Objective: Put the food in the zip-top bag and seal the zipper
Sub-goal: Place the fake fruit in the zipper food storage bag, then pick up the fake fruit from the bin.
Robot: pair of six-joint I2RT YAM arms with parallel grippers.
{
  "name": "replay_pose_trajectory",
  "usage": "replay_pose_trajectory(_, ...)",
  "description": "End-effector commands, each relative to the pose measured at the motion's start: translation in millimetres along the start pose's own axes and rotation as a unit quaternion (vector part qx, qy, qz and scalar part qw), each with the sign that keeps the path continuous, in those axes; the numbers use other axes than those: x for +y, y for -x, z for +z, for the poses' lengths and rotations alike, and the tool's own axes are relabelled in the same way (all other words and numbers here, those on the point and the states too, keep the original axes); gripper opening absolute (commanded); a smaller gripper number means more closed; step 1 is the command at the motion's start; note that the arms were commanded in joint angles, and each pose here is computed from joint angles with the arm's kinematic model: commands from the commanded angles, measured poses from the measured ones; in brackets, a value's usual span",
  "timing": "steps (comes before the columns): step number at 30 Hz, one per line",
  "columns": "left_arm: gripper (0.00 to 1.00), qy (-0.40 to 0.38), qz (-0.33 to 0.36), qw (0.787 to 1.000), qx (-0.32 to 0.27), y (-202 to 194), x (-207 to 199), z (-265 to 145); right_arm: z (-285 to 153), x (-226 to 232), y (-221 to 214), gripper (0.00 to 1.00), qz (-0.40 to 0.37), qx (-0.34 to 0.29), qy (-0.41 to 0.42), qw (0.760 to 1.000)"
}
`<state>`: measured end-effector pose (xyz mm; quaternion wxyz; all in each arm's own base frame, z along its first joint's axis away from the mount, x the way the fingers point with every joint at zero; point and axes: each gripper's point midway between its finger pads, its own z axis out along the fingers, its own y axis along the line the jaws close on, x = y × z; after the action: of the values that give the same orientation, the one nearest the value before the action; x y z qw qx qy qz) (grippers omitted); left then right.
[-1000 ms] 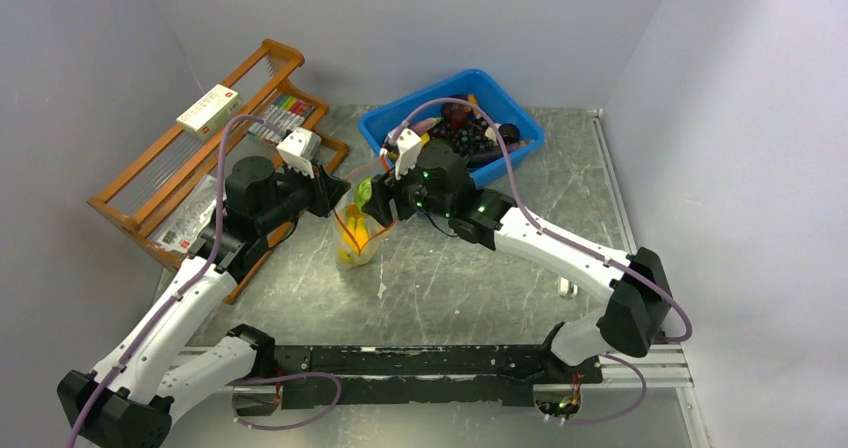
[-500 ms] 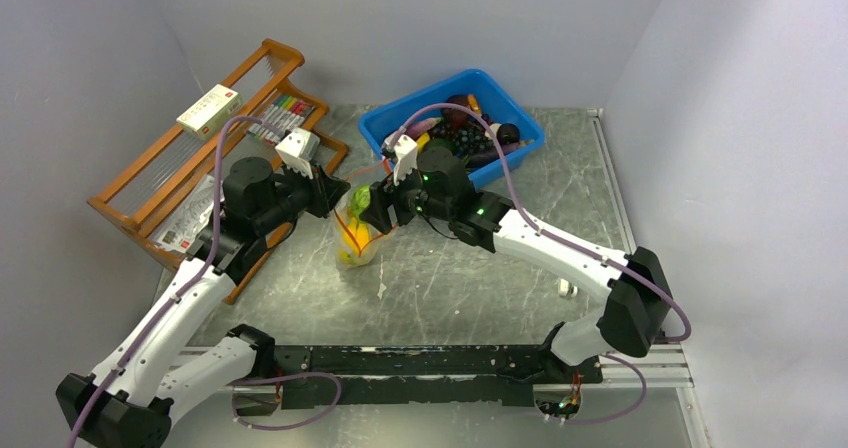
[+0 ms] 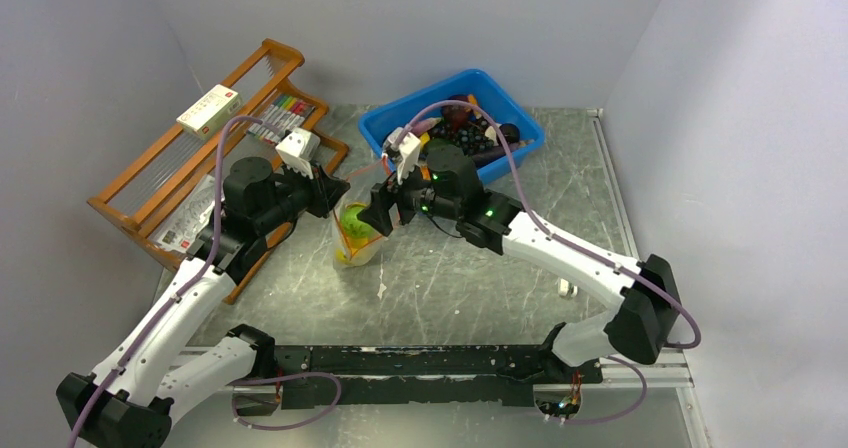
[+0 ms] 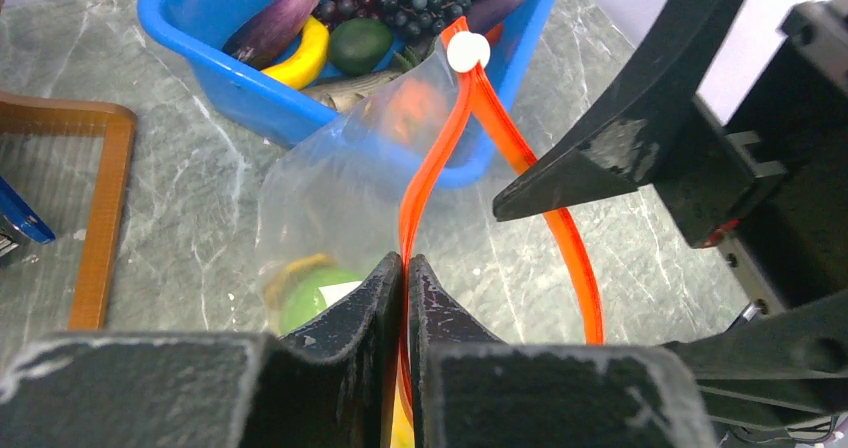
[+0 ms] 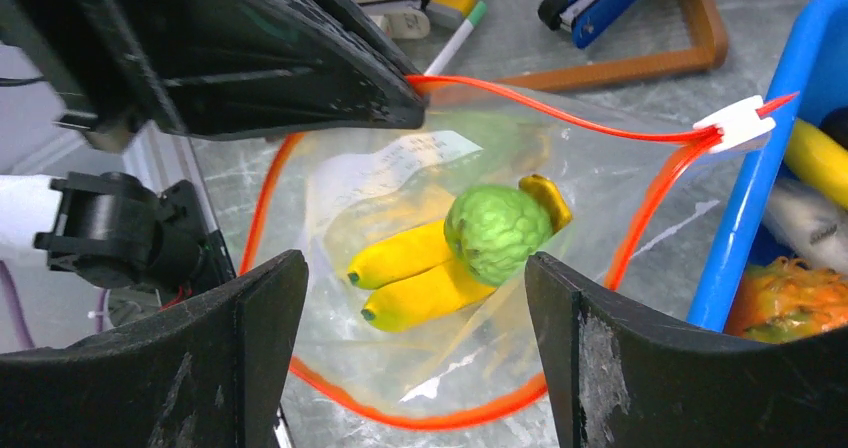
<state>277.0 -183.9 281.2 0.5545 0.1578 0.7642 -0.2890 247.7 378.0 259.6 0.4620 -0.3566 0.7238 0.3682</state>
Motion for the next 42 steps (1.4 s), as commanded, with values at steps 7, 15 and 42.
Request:
replay_pose_trajectory(7, 0.07, -0.011, 0.012, 1.000, -0.012, 7, -2, 1, -29, 17, 72, 0.77, -0.009, -0.080, 0.011, 0.997)
replay_pose_trajectory(15, 0.07, -0.017, 0.014, 1.000, -0.014, 7, -4, 0, -40, -40, 94, 0.77, -0.062, -0.086, -0.132, 0.986)
replay_pose_trajectory(42, 0.07, -0.045, 0.022, 0.999, -0.018, 9, -15, -5, -6, -280, -8, 0.71, 0.037, 0.078, -0.356, 0.930)
